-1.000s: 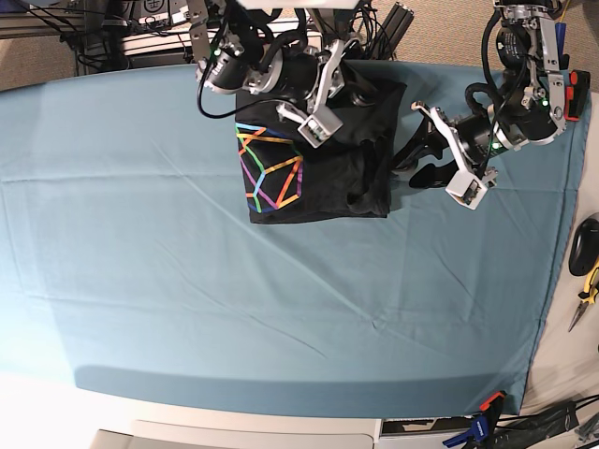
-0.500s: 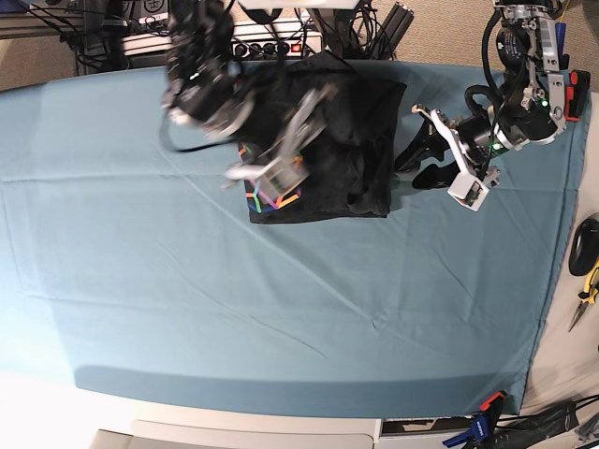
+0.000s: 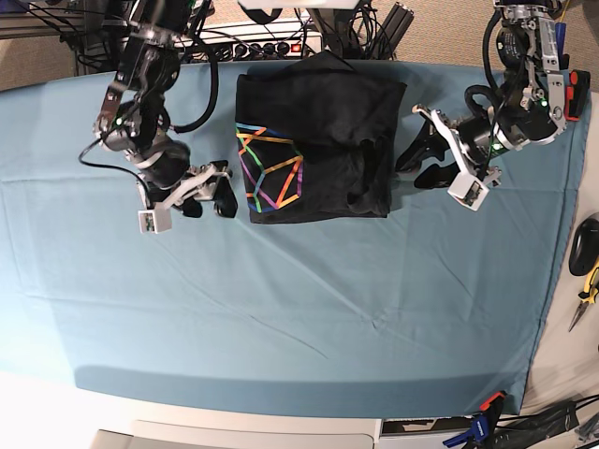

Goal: Fold the T-shirt properly

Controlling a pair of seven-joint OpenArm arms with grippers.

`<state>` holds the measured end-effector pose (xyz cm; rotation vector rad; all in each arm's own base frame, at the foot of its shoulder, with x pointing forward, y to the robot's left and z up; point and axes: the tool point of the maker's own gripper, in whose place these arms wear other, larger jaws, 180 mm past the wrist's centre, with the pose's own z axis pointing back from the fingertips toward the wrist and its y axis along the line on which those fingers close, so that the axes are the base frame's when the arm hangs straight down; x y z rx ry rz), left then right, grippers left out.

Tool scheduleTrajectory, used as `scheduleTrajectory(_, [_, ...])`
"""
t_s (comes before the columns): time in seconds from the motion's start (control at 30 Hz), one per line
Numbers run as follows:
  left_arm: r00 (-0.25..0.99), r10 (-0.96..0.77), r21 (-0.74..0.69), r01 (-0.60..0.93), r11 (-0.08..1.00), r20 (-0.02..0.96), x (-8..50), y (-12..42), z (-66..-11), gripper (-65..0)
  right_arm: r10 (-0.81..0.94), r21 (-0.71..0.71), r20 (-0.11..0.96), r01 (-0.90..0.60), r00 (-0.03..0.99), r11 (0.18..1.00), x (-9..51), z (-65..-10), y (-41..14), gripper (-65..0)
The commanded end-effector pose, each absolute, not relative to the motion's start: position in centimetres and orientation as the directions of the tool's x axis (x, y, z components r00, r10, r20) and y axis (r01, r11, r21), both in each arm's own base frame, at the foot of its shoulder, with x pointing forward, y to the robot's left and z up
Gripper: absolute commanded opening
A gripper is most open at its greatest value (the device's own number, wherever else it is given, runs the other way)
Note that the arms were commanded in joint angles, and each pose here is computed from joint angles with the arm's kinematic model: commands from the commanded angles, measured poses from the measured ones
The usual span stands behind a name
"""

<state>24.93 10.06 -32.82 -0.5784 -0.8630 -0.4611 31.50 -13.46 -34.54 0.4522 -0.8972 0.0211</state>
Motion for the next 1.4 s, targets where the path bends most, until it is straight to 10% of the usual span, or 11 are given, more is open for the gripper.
scheduleTrajectory(0.0, [0.537, -0.129, -0.273, 0.604, 0.749, 0.833, 25.4, 10.0, -31.7, -39.0, -0.199, 0.392, 0.785, -0.223, 0.586, 0.892, 32.9, -33.0, -13.4, -23.8])
scheduleTrajectory(0.47, [0.537, -0.130, -0.273, 0.604, 0.749, 0.834, 25.4, 10.0, -31.7, -39.0, -0.329, 0.653, 0.567, -0.168, 0.755, 0.739, 34.1, -37.0, -10.0, -23.8])
scheduleTrajectory(1.0, [0.537, -0.129, -0.273, 0.604, 0.749, 0.834, 25.5, 10.0, -31.7, -39.0, -0.196, 0.651, 0.565, -0.287, 0.801, 0.703, 33.2, -37.0, -5.1, -24.4])
scheduleTrajectory(1.27, [0.535, -0.125, -0.275, 0.604, 0.748, 0.835, 25.5, 10.0, -31.6, -39.0, -0.197, 0.647, 0.570, -0.289, 0.798, 0.706, 33.3, -37.0, -5.1, -62.8])
scheduleTrajectory(1.37, [0.554, -0.089, -0.309, 0.582, 0.752, 0.828, 25.6, 10.0, -31.4, -39.0, -0.188, 0.625, 0.580, -0.285, 0.793, 0.726, 33.4, -37.3, -5.5, -65.0])
